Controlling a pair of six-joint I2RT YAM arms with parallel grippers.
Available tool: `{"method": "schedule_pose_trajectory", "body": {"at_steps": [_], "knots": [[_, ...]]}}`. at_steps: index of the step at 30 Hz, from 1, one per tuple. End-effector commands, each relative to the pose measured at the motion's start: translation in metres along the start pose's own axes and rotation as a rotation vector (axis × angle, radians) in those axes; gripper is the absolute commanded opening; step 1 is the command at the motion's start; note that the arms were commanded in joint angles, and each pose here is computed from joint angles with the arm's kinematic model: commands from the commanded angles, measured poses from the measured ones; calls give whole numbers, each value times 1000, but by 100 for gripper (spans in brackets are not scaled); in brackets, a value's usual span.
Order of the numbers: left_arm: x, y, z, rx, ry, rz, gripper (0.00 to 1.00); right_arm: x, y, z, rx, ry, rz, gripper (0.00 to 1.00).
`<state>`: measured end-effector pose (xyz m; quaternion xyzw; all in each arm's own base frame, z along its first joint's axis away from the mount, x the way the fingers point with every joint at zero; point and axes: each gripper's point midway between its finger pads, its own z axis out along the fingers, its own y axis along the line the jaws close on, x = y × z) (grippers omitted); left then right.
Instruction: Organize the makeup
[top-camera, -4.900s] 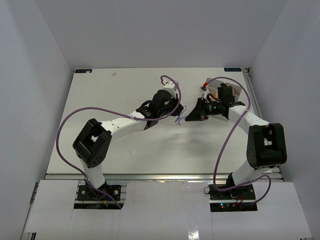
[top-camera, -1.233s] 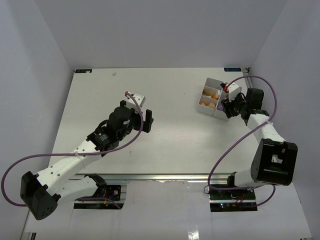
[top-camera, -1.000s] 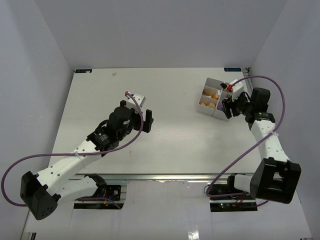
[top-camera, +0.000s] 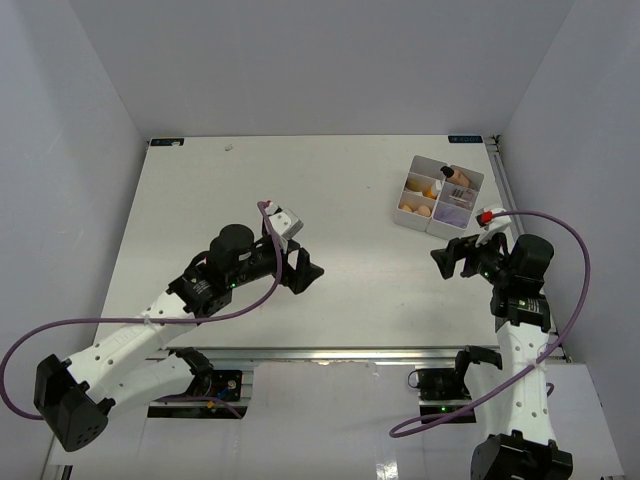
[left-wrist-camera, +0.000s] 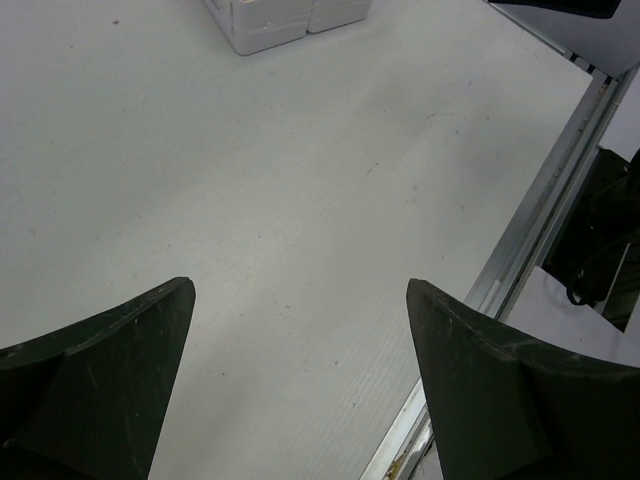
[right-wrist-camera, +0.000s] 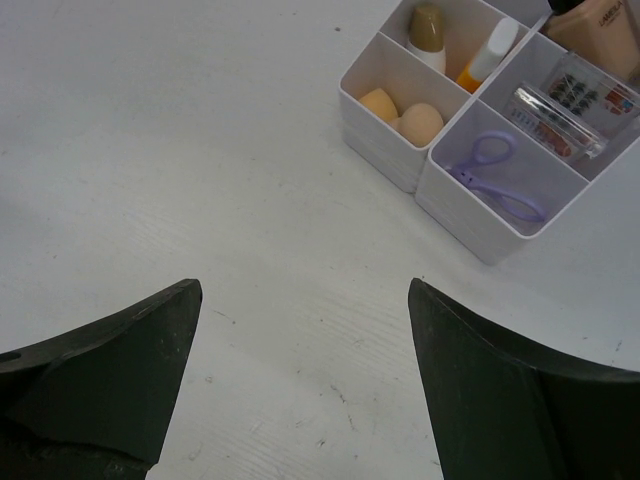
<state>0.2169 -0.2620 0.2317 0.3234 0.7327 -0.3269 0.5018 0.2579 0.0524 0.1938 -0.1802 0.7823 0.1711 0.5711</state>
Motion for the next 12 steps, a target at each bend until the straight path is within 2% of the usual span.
{"method": "schedule_pose_trajectory", "body": {"at_steps": [1,12], "knots": [[-3,9,-2,-49,-11,15,98,-10,-14,1,62,-30,-31,90],[-4,11,-4,-66,-11,9,98,-11,-22,-4,107,-40,-39,90]]}}
